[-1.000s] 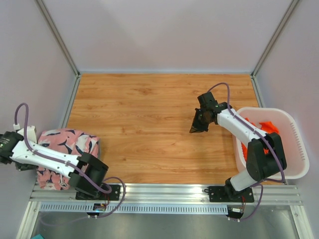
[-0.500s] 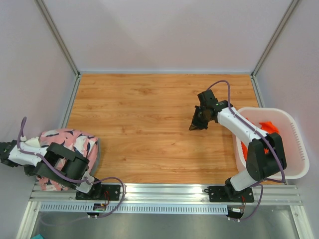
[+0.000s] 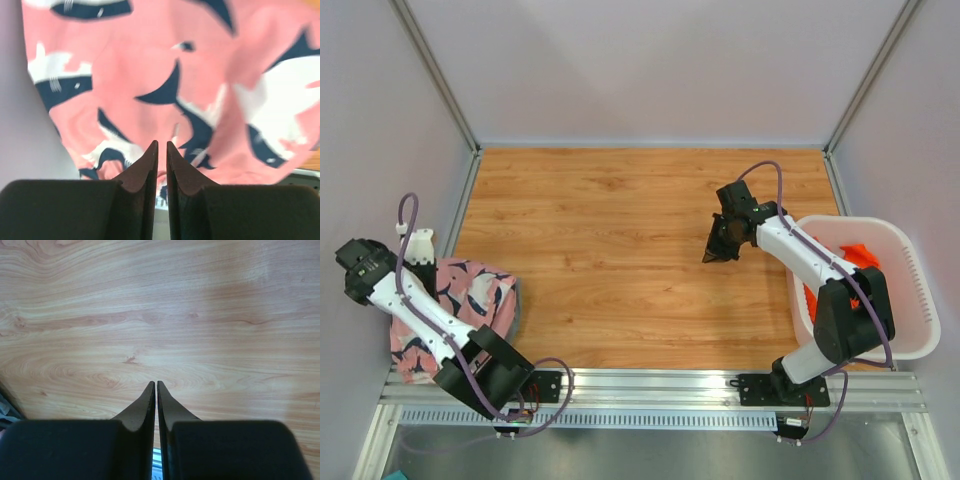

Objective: Fold and stack the mixed laundry pile
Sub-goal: Place the shorts at the corner of the board.

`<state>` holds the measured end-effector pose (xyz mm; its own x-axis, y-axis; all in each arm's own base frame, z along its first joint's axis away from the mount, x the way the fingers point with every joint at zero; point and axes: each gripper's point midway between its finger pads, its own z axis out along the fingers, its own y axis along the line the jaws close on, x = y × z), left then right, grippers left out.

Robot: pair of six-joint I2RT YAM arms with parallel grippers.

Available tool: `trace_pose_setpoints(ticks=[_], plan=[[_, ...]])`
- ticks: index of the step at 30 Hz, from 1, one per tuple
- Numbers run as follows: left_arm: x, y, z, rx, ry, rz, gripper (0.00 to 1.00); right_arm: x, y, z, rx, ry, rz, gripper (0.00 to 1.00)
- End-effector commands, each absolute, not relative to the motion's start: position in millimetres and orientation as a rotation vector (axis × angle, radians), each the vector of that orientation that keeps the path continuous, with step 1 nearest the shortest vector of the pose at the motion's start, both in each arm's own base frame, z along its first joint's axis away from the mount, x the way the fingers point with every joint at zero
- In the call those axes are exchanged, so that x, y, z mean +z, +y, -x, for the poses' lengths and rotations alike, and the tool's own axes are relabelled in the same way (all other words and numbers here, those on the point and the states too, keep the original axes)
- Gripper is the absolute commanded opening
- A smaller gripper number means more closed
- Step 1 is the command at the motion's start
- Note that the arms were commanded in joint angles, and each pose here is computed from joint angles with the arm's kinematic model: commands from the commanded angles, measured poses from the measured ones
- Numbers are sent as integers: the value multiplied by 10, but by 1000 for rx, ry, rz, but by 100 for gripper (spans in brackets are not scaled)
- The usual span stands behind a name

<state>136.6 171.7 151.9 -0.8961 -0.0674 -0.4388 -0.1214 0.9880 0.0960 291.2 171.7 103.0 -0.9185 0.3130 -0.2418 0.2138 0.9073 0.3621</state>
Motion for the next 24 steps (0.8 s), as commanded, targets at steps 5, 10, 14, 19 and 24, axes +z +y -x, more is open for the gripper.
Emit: trace_pose_setpoints(ticks=[5, 10, 14, 19, 24], plan=[[1216, 893, -1508, -188, 2802, -6, 18, 1489, 1468, -3133, 421, 2623, -409, 5], [922, 582, -1658, -195, 2866, -181, 17, 1728, 1236, -3270, 375, 2549, -433, 6], [863, 469, -1756, -139, 2862, -318, 17, 1858, 1127, -3305, 365, 2517, -449, 6], [960, 724, -1715, 66, 2904, -303, 17, 2069, 845, -3347, 334, 2443, -524, 6], [1573, 782, -1872, 146, 2783, -284, 34, 2370, 160, -3312, 153, 2294, -705, 41]])
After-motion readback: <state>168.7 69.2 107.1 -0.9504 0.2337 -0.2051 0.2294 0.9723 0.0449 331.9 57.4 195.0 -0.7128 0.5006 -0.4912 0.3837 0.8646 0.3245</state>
